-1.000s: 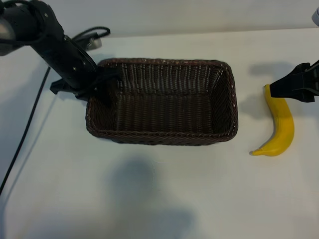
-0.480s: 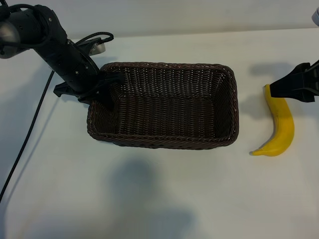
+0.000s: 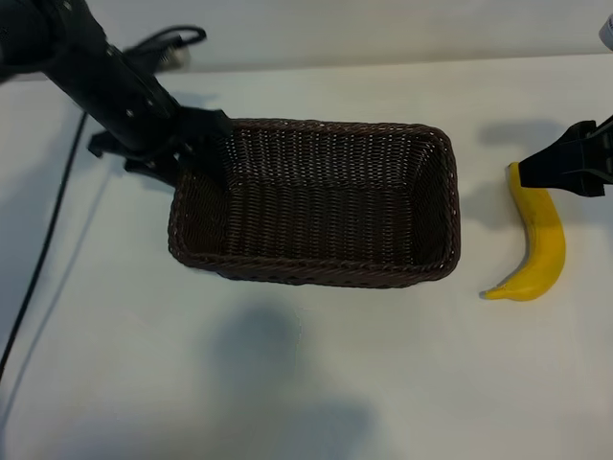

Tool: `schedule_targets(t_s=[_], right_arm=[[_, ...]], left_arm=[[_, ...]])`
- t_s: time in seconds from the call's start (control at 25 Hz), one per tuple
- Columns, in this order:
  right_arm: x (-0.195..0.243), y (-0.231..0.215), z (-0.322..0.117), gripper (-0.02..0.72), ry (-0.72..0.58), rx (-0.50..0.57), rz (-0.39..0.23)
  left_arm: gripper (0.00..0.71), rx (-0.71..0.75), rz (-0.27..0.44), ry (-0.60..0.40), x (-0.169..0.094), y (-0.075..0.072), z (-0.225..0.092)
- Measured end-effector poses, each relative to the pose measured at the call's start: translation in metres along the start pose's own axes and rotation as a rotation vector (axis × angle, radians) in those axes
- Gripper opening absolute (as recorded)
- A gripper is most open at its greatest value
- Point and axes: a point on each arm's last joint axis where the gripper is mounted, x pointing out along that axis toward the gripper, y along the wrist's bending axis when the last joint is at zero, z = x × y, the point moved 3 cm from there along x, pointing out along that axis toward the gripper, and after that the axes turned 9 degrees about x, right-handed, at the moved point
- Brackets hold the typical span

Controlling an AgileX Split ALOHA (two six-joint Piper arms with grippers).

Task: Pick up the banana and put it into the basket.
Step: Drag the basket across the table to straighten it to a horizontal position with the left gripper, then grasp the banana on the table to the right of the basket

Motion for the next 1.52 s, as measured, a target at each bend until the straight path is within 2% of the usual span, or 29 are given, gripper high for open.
schedule_targets(t_s=[0.24, 0.48, 0.56, 0.68, 0.92, 1.04, 1.24, 1.36, 1.52], right_arm=[[0.000, 0.000, 0.000, 0.547, 0.000, 0.000, 0.000], [0.000, 0.000, 0.000, 0.547, 0.001, 0.000, 0.000], [0.000, 0.000, 0.000, 0.547, 0.001, 0.000, 0.000], [0.000, 0.000, 0.000, 0.547, 0.000, 0.000, 0.000], [0.000, 0.000, 0.000, 0.547, 0.000, 0.000, 0.000], [0.000, 0.000, 0.000, 0.547, 0.000, 0.000, 0.000], [0.000, 0.000, 0.000, 0.547, 0.000, 0.000, 0.000], [0.000, 0.000, 0.000, 0.547, 0.000, 0.000, 0.000], [0.000, 0.000, 0.000, 0.547, 0.001, 0.000, 0.000]], left_arm=[[0.537, 0.033, 0.116, 0.001, -0.047, -0.003, -0.015], [0.538, 0.050, 0.301, 0.023, -0.070, 0.011, -0.025], [0.538, 0.036, 0.365, 0.044, -0.074, 0.023, -0.028], [0.538, -0.024, 0.418, 0.054, -0.082, 0.044, -0.034], [0.538, -0.184, 0.429, 0.075, -0.102, 0.093, -0.054], [0.538, -0.214, 0.428, 0.089, -0.107, 0.104, -0.062], [0.538, -0.208, 0.422, 0.045, -0.120, 0.093, -0.063], [0.538, -0.191, 0.415, 0.002, -0.132, 0.079, -0.065], [0.538, -0.172, 0.413, -0.042, -0.149, 0.058, -0.090]])
